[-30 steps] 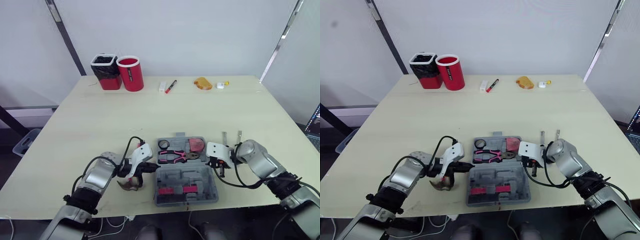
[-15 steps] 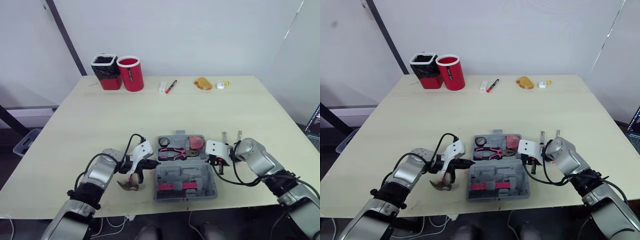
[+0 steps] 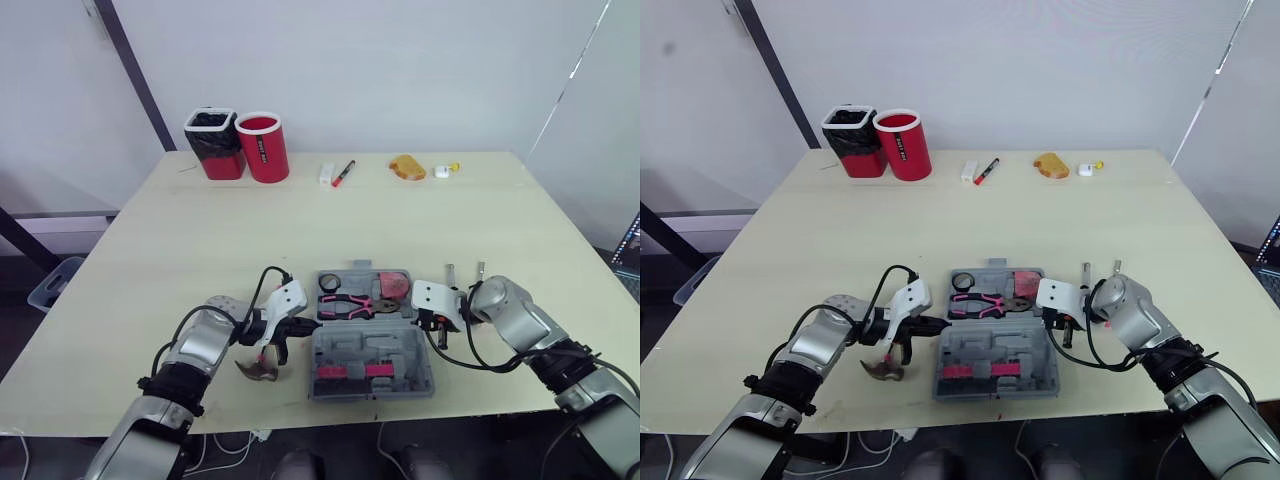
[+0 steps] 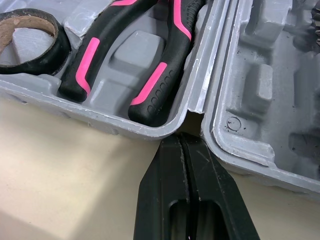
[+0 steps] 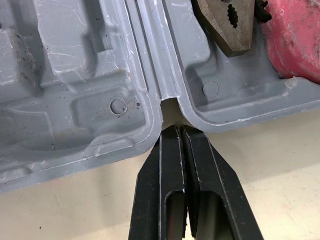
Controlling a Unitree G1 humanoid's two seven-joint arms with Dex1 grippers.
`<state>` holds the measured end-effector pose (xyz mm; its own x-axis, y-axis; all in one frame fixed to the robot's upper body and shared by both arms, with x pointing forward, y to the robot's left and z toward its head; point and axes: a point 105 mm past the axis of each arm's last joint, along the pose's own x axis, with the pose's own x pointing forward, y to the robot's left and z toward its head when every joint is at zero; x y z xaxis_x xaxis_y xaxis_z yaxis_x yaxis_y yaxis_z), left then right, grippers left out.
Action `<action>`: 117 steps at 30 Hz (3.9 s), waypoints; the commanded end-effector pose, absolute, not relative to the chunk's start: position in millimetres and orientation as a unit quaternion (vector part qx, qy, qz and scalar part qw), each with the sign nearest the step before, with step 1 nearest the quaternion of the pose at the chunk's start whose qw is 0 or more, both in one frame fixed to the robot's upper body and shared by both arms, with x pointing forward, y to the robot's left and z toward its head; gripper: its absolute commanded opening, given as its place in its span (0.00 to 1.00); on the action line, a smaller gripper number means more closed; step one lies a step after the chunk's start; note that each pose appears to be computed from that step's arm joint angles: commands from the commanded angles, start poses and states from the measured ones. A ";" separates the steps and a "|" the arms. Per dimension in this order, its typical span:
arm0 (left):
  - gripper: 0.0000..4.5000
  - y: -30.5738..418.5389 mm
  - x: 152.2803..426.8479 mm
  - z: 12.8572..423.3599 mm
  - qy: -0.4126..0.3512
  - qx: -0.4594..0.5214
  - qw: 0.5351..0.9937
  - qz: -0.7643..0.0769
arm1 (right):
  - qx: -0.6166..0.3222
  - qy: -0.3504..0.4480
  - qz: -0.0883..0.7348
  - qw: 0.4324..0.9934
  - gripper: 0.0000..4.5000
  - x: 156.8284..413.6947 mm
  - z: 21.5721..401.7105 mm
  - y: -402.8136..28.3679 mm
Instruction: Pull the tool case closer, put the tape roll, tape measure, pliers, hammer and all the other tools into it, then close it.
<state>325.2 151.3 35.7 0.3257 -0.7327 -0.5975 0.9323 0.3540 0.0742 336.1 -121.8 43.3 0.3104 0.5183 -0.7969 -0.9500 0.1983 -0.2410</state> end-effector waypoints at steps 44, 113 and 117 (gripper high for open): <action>1.00 306.2 199.1 89.2 0.135 -0.027 0.951 -0.275 | -0.118 0.124 0.298 0.939 0.99 200.9 107.1 -291.9; 1.00 194.6 235.2 162.1 -0.052 -0.006 0.809 -0.585 | 0.004 0.174 -0.026 0.984 0.01 384.1 48.8 -177.7; 1.00 192.2 233.9 167.0 -0.057 -0.028 0.810 -0.583 | -0.002 0.146 0.039 0.988 0.01 376.5 76.8 -165.3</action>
